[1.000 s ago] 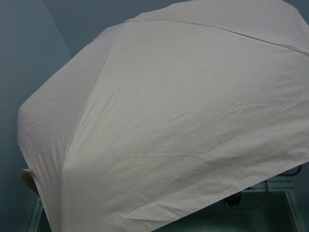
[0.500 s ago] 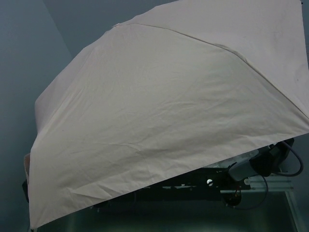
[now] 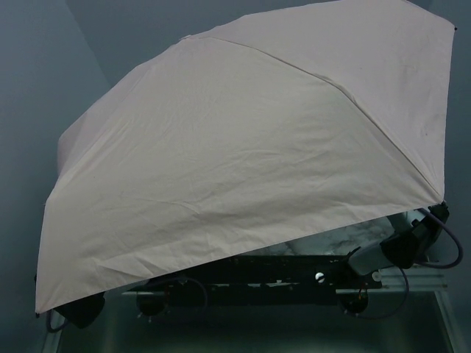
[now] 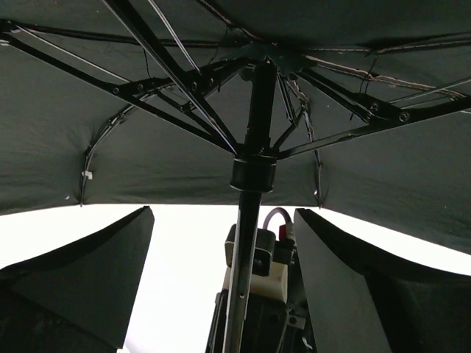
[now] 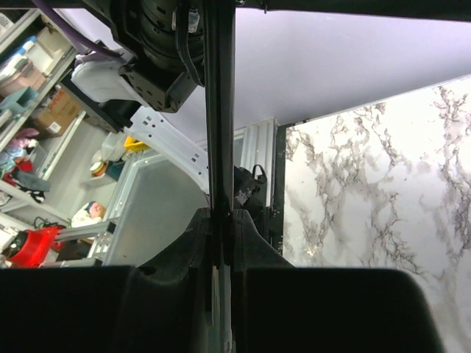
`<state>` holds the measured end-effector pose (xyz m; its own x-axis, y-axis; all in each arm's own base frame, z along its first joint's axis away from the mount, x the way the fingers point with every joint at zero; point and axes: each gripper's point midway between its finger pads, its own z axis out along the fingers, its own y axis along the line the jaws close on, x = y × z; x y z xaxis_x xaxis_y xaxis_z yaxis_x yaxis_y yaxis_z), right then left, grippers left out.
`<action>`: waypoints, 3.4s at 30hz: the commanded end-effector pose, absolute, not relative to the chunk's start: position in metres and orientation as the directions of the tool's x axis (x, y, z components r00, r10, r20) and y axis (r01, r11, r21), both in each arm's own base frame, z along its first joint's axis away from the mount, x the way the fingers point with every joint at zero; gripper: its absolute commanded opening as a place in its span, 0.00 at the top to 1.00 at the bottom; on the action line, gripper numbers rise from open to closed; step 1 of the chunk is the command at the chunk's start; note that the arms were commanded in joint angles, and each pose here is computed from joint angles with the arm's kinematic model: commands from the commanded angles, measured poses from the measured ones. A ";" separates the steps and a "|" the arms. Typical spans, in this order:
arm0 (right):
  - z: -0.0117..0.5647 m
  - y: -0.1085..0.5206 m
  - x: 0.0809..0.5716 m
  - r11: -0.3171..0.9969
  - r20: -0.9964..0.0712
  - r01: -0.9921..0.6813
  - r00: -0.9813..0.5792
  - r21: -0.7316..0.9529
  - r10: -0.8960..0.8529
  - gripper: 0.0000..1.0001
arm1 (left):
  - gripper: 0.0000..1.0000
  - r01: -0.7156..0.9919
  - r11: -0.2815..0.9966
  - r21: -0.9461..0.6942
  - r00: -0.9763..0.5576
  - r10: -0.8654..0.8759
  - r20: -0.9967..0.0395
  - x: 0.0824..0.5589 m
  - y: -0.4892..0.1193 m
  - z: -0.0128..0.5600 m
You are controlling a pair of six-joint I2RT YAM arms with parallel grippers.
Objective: Put away the umbrella
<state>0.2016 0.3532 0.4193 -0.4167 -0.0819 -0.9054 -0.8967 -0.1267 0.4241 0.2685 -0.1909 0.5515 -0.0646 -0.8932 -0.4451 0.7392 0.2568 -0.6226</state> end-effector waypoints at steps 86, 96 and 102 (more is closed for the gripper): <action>0.373 0.289 0.362 0.491 -0.903 -0.762 -0.397 0.423 0.161 0.99 | 1.00 0.436 -0.095 -0.895 -0.673 -0.694 -0.255 0.257 -0.358 0.379; 0.370 0.261 0.366 0.507 -0.916 -0.765 -0.372 0.396 0.154 0.99 | 1.00 0.446 0.024 -0.895 -0.581 -0.753 -0.309 0.261 -0.335 0.364; 0.360 0.272 0.336 0.354 -0.918 -0.850 -0.390 0.390 0.075 0.99 | 0.80 0.614 0.114 -0.781 -0.486 -0.726 -0.487 0.260 -0.322 0.383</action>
